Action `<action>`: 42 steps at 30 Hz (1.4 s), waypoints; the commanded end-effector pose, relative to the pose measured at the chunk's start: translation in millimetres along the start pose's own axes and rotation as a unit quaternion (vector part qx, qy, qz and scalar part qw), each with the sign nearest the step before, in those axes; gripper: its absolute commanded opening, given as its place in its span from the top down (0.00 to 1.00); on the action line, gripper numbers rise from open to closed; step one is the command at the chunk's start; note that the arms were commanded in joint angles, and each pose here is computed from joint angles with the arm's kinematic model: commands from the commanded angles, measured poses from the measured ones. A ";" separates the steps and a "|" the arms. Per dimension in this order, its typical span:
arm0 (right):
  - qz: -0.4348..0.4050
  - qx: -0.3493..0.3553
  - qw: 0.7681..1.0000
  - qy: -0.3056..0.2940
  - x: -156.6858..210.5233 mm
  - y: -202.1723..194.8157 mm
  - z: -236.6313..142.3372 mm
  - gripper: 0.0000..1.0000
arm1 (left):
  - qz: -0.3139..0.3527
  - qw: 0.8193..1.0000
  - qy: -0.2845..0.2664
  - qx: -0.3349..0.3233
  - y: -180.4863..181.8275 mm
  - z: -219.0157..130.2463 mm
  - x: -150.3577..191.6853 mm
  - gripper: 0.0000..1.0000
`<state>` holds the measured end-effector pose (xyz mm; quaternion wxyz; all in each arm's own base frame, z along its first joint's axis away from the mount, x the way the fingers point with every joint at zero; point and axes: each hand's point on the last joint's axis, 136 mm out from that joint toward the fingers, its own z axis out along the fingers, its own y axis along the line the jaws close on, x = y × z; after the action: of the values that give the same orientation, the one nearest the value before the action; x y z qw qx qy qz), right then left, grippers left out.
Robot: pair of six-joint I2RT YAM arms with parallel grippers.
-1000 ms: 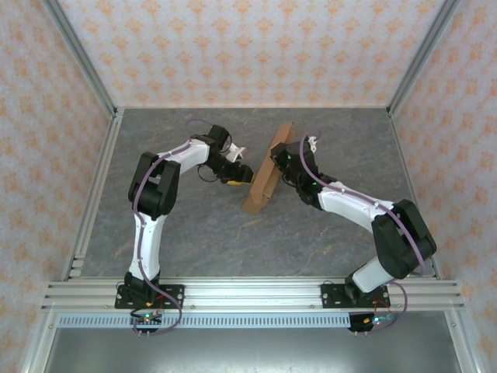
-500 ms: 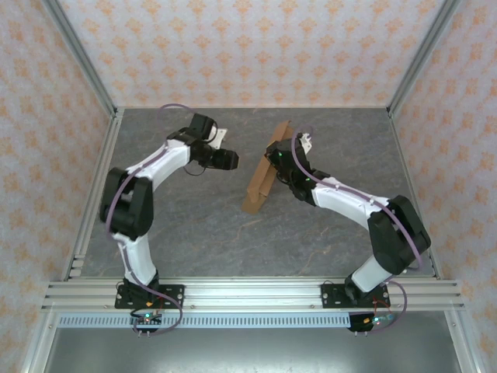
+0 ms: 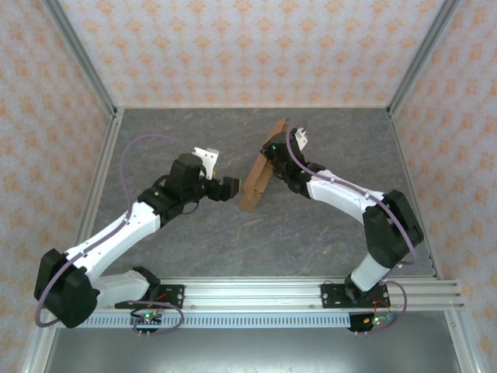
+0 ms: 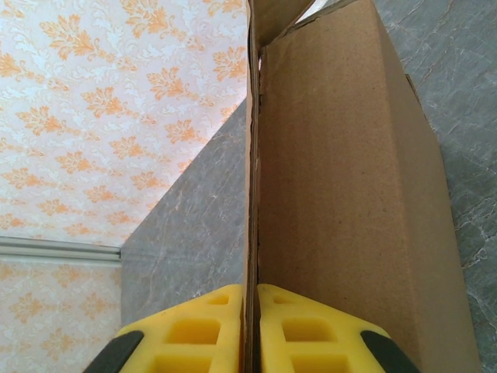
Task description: Fold the paper box
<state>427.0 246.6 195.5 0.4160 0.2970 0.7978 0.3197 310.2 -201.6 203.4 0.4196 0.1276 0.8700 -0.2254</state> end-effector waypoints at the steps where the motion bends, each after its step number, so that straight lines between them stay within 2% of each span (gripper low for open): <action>1: -0.028 0.059 0.998 0.020 16.1 -29.0 8.6 0.88 | 0.035 0.998 -0.049 -0.010 -11.4 -2.1 -19.1 0.08; 5: -0.030 0.062 0.997 0.020 16.7 -27.2 9.5 0.88 | 0.085 0.996 -0.030 0.000 -33.0 8.8 -11.3 0.02; 9: -0.031 0.062 0.997 0.018 15.2 -25.4 9.6 0.88 | 0.116 0.993 -0.023 0.006 -49.9 15.2 -9.1 0.00; 19: -0.030 0.062 0.998 0.018 14.6 -23.4 10.4 0.88 | 0.153 0.987 0.022 -0.035 -51.4 49.6 8.3 0.00; 25: -0.030 0.062 0.997 0.018 15.0 -23.0 10.7 0.88 | 0.152 0.987 0.035 -0.031 -53.5 64.8 14.0 0.09; 35: -0.029 0.060 0.998 0.016 13.8 -21.2 10.5 0.88 | 0.140 0.989 0.034 -0.023 -56.0 69.2 16.1 0.35; 37: -0.030 0.060 0.998 0.017 14.2 -21.7 10.3 0.88 | 0.139 0.989 0.033 -0.020 -56.7 68.7 16.7 0.38; 42: -0.033 0.056 0.998 0.011 9.2 -18.6 4.0 0.81 | 0.143 0.989 0.035 -0.024 -52.4 64.1 16.9 0.44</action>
<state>432.3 251.1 197.0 0.4146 0.2970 0.8021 0.3108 316.4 -277.6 153.2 0.3978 0.2562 0.8712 -0.1306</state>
